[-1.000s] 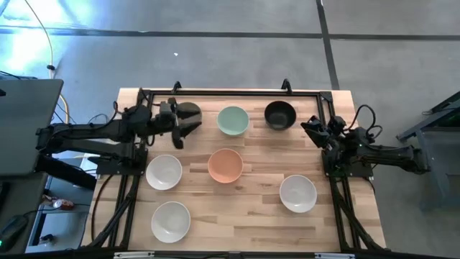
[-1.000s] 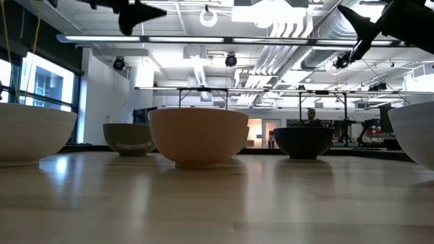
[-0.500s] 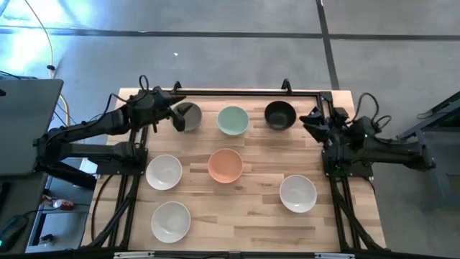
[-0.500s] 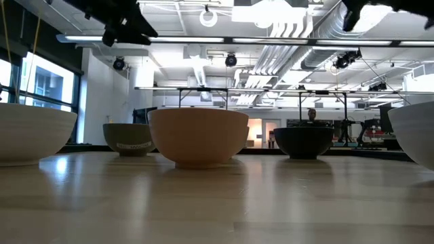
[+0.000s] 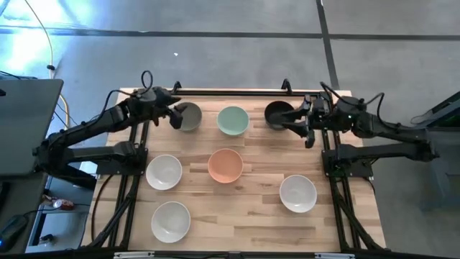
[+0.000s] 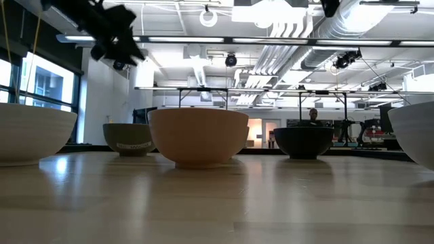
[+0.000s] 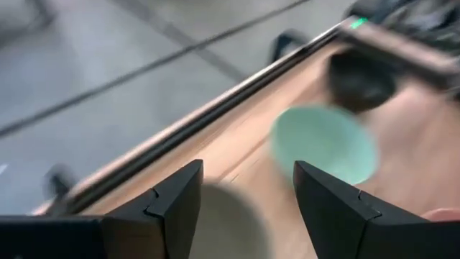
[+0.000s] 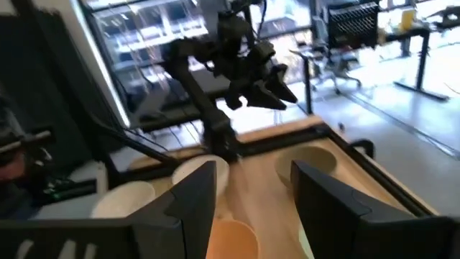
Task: Nest bowls inside each other
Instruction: Stack the grey bowl on top of the orange bowl
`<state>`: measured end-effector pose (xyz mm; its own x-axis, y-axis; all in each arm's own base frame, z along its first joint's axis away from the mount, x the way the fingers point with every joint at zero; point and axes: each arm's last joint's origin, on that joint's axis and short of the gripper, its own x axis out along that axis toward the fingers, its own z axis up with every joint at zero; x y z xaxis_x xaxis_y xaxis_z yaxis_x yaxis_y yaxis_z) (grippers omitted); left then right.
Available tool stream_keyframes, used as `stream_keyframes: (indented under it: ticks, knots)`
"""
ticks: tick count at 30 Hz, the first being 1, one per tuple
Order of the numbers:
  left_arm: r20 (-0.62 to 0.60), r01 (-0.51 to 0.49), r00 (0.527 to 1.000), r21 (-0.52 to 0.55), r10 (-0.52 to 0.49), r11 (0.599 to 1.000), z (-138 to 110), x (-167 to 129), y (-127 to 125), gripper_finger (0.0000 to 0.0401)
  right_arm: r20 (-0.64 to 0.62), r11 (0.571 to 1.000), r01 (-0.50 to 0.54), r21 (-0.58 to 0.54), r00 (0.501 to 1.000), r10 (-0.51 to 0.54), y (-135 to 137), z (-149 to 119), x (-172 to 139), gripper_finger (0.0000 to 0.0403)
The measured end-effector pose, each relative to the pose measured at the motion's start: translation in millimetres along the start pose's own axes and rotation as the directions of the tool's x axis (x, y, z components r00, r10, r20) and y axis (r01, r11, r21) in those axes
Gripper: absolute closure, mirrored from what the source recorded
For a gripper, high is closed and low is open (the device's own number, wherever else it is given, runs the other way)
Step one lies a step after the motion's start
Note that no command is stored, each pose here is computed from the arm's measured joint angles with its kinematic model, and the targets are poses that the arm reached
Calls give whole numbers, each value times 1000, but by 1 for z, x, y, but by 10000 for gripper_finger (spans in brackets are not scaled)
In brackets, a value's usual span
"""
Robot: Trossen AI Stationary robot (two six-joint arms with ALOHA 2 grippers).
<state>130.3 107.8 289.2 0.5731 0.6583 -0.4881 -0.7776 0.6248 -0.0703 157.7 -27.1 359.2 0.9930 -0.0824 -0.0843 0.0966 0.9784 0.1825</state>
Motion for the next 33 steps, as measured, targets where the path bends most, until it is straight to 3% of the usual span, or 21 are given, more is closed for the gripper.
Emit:
stream_keyframes:
  ticks: [5,9,19,24,33]
  knots:
    - [-140,-172,977,-58,163,983,-12,0,21,194,-30,1000,10,2,999,-10,0,4,9,231]
    - [-213,-256,951,-148,222,955,-18,0,35,194,-47,1000,13,4,999,-13,-1,4,16,231]
    - [-470,-308,873,-330,128,892,-35,24,50,194,2,1000,5,0,1000,-5,-2,7,30,231]
    - [-535,-318,839,-333,100,888,-37,38,50,194,4,1000,4,14,1000,-4,-2,7,31,231]
    - [-611,-384,779,-288,140,877,-10,58,54,194,0,1000,0,26,1000,0,-2,7,31,231]
